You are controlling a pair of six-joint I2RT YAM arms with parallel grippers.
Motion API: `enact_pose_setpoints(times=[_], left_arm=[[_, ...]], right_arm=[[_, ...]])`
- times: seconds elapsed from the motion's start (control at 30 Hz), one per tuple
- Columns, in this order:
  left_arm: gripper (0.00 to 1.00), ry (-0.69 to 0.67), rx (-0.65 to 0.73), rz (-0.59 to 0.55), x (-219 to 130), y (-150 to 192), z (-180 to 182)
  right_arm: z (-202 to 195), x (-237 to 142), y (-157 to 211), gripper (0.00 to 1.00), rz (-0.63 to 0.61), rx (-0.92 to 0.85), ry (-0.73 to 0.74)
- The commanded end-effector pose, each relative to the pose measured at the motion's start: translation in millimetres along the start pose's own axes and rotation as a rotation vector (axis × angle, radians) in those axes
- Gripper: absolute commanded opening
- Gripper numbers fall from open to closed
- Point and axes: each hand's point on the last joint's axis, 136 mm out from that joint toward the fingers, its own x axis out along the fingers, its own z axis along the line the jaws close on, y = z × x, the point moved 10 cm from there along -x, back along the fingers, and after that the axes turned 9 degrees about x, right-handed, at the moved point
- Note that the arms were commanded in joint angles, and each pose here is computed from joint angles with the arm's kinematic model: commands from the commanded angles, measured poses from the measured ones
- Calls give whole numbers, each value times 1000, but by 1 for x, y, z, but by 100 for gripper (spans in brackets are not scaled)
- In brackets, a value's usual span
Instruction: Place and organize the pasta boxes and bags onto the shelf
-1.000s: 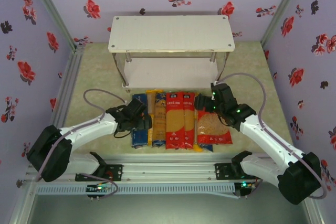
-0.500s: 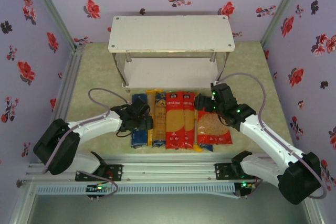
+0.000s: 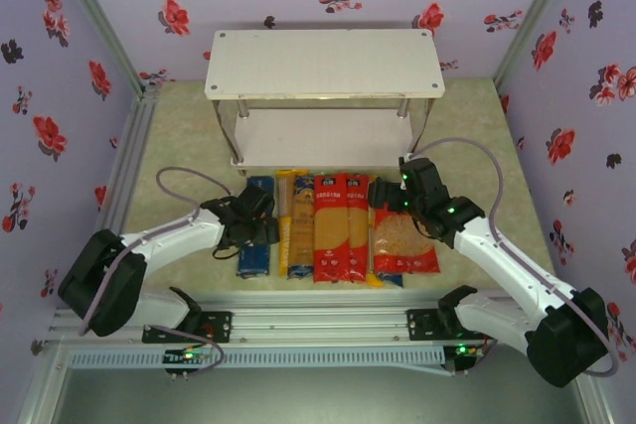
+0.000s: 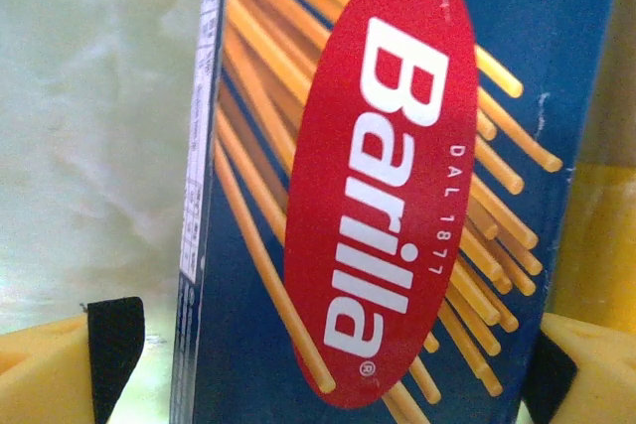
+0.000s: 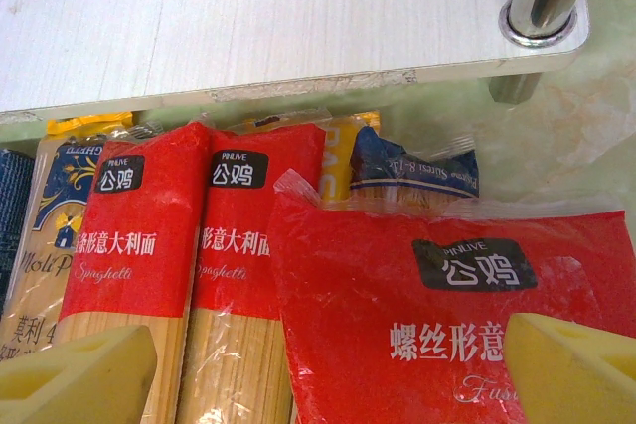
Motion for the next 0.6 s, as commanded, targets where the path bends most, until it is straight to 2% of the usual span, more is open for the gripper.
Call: enact_pose_setpoints(times=[0.0, 0.17, 0.43, 0.53, 0.57], left_arm=[[100, -76, 20, 19, 1, 6, 14], [100, -28, 37, 21, 6, 4, 9], [99, 4, 77, 103, 22, 6, 0], [85, -8, 84, 124, 25, 6, -1], [76, -7, 85, 129, 25, 6, -1]], right_arm=[[5, -3, -6, 92, -35, -22, -11], [6, -1, -7, 92, -31, -19, -9], [6, 2, -7, 92, -24, -17, 0], [5, 2, -6, 92, -22, -13, 3], [5, 2, -7, 92, -24, -13, 2]])
